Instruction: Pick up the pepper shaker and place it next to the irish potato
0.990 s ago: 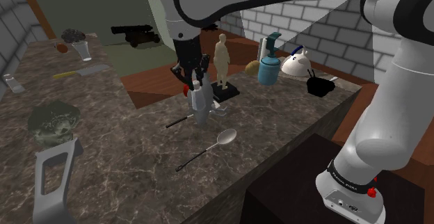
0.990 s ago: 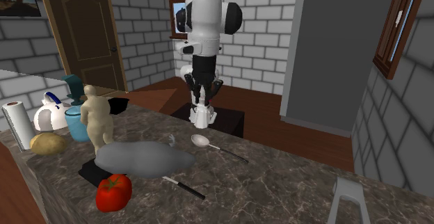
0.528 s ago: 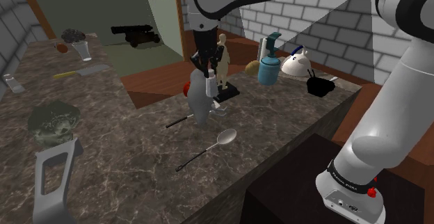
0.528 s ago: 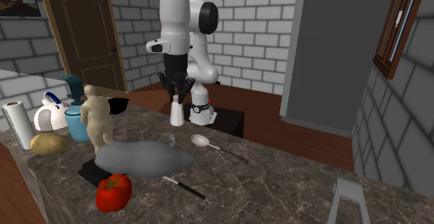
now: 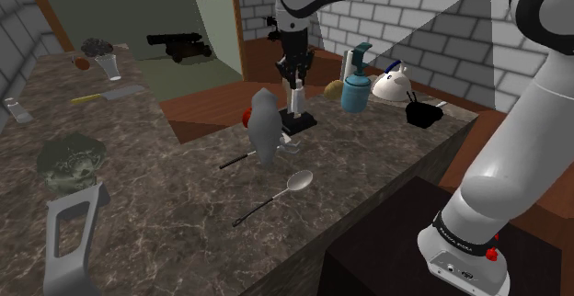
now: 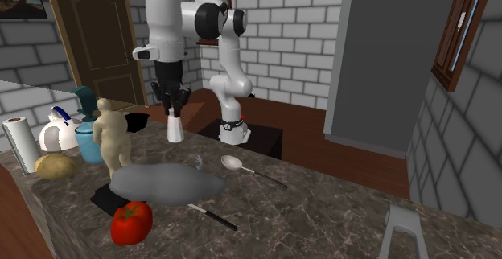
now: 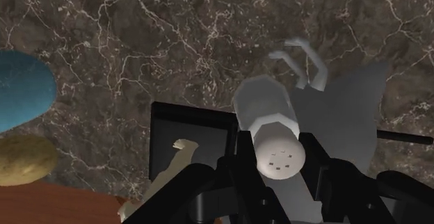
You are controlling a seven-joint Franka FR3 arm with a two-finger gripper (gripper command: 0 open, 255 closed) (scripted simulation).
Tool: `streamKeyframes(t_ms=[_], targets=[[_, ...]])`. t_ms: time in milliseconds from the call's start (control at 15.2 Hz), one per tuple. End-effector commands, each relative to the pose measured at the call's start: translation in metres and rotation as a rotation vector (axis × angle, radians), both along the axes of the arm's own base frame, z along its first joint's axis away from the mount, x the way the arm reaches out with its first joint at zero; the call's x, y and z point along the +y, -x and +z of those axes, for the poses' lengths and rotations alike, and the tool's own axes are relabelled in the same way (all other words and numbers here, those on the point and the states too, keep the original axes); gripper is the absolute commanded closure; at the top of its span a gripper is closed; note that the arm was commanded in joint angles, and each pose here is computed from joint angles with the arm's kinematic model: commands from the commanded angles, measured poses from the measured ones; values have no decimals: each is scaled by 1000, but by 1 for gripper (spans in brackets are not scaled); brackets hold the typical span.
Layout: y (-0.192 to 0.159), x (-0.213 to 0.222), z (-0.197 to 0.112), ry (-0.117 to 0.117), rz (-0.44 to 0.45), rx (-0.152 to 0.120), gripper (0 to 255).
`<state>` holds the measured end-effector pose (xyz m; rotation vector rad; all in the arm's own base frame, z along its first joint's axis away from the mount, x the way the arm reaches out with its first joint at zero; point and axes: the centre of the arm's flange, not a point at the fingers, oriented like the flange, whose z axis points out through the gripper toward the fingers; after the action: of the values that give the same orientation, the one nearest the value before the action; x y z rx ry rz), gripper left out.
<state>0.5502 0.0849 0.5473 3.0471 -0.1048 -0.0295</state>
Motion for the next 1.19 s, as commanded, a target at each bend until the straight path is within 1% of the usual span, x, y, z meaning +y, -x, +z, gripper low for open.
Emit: streamKeyframes(t_ms=[0, 1122], targets=[[-9, -25, -1, 0, 1, 0, 255], [-62, -243, 0, 0, 1, 0, 255]])
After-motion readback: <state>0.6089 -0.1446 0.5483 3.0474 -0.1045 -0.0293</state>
